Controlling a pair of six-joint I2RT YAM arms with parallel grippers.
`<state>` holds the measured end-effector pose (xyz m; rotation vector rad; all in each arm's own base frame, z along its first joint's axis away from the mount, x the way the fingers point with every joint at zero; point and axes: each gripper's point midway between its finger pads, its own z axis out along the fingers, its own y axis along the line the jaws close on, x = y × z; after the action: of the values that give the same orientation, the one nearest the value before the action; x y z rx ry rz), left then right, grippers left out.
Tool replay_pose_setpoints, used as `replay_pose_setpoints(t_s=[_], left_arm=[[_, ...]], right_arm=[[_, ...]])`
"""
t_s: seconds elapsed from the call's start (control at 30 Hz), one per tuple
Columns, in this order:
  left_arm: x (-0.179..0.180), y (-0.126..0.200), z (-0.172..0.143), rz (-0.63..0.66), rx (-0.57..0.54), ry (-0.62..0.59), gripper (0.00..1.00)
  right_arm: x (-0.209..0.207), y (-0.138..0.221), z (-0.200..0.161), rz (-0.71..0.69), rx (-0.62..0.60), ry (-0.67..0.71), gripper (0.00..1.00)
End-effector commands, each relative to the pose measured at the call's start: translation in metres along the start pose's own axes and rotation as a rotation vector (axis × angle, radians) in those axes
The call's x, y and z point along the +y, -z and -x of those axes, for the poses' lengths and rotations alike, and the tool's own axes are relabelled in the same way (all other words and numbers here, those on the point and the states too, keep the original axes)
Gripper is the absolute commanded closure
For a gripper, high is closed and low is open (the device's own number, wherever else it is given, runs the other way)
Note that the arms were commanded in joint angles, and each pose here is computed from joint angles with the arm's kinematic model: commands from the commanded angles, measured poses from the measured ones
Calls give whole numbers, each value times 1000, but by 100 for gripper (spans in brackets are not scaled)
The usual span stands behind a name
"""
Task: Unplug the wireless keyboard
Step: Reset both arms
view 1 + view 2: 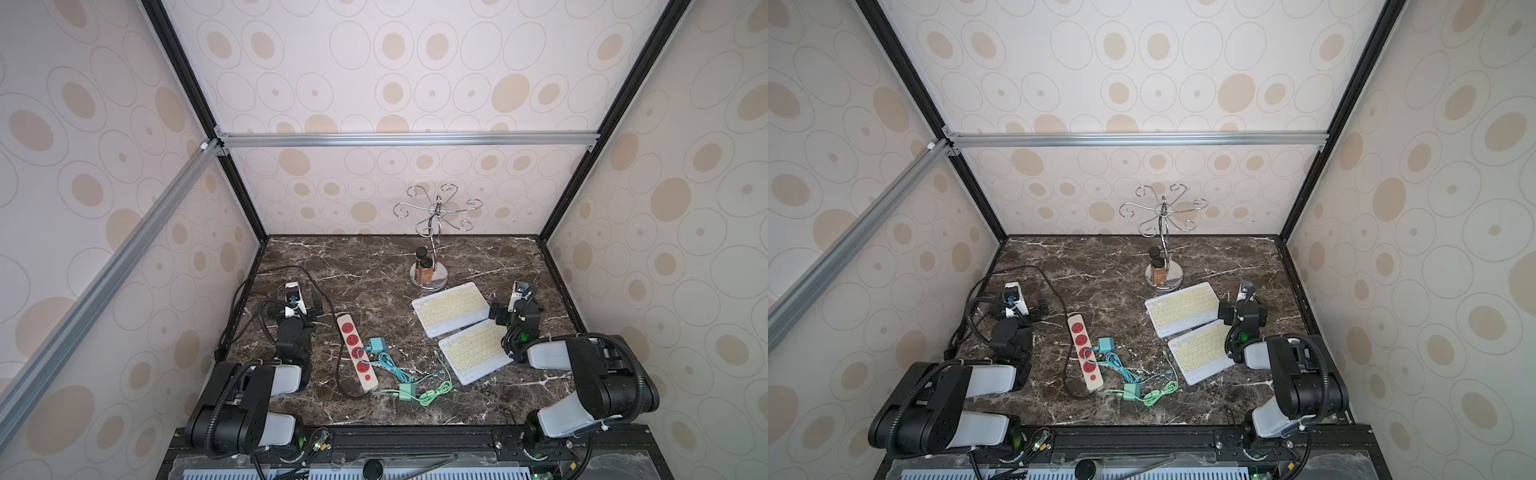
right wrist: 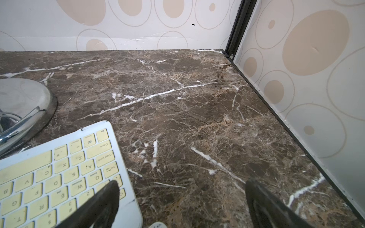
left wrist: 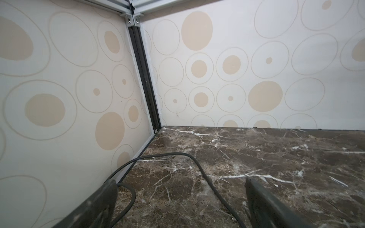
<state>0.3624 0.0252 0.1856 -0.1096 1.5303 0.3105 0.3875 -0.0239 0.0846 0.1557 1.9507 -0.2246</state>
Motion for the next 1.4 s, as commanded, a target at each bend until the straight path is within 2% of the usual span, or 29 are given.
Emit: replay_pose_setpoints(t_s=[0.0, 0.07, 0.17, 0.23, 0.33, 0.37, 0.47, 0.57, 0.67, 1.17, 1.3, 1.37], left_arm=[[-4, -10, -4, -27, 67, 21, 0], [-2, -4, -18, -39, 90, 46, 0], [9, 5, -30, -6, 56, 85, 0], [5, 7, -37, -34, 54, 81, 0], [-5, 22, -32, -114, -38, 66, 0], [-4, 26, -35, -112, -22, 67, 0], [-2, 19, -36, -89, -12, 68, 0], [-8, 5, -45, -95, 47, 50, 0], [5, -6, -53, 10, 104, 64, 0], [2, -7, -53, 5, 109, 52, 0], [2, -7, -53, 5, 109, 52, 0], [2, -6, -53, 5, 106, 51, 0]], right_arm=[[3, -1, 6, 10, -6, -5, 0], [3, -1, 6, 8, -10, -5, 0], [3, -1, 5, 7, -7, -4, 0], [3, -1, 6, 7, -7, -4, 0], [3, -1, 6, 8, -7, -5, 0], [3, -1, 6, 8, -8, -4, 0], [3, -1, 6, 8, -7, -4, 0], [3, -1, 5, 8, -7, -4, 0], [3, -1, 6, 8, -8, -4, 0], [6, -2, 5, 8, 2, 14, 0], [11, 4, 7, 29, -32, 28, 0], [2, 26, 9, 11, -158, -15, 0]])
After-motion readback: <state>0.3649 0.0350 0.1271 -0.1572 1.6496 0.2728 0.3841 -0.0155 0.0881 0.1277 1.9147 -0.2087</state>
